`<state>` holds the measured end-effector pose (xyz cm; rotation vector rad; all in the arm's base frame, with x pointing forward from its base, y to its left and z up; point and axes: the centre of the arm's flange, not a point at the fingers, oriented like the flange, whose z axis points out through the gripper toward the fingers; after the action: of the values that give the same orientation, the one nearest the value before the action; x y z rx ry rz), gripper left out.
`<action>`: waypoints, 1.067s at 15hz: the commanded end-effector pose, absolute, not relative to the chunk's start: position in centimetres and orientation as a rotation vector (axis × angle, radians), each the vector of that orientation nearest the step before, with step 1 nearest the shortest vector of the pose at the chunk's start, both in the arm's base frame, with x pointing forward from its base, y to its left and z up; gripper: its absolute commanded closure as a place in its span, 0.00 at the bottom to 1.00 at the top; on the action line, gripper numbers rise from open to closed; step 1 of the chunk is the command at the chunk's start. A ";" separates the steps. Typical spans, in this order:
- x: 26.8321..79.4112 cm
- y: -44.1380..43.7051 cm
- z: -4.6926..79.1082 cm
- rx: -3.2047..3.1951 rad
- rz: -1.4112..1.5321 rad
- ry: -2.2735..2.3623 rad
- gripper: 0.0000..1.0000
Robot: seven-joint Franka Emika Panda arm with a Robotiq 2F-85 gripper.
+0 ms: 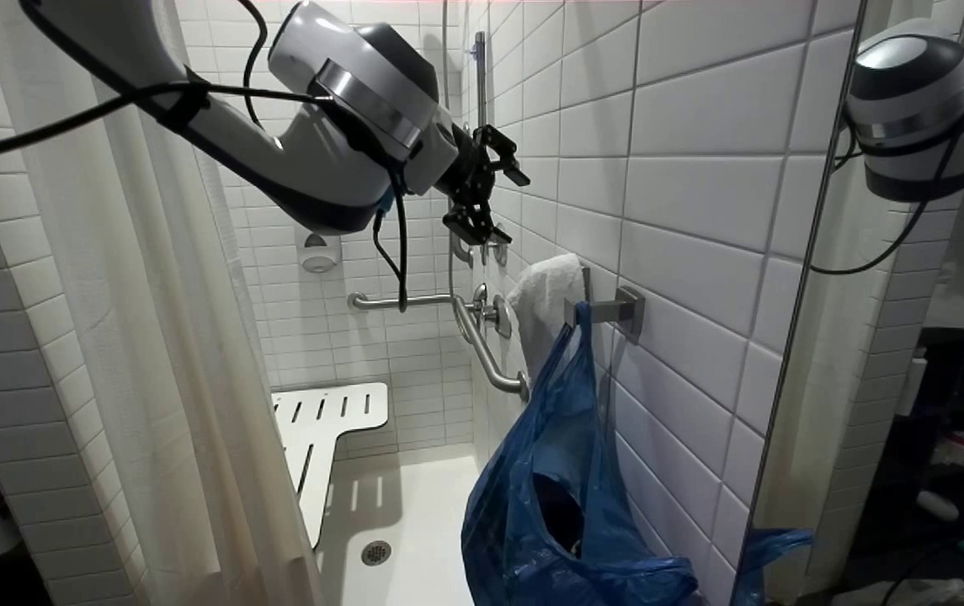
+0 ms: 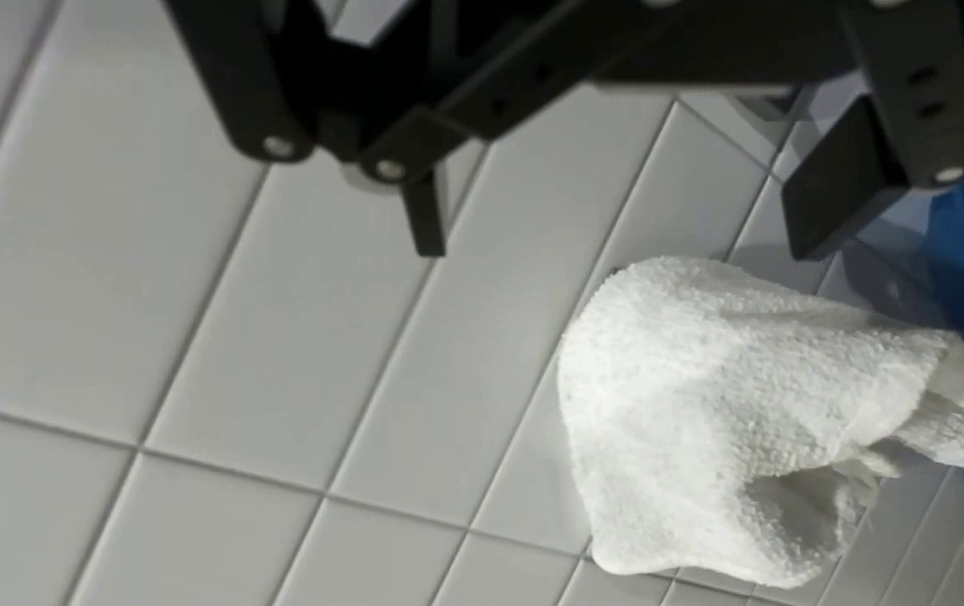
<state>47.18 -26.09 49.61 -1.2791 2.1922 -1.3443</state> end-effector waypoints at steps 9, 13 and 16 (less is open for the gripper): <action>47.6 -24.7 47.6 -1.359 -1.316 2.192 0.00; 47.6 -24.7 47.6 -1.360 -1.317 2.192 0.00; 47.7 -24.4 47.4 -1.363 -1.331 2.189 0.00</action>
<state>47.57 -24.75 47.61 -1.3608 2.1918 -1.3168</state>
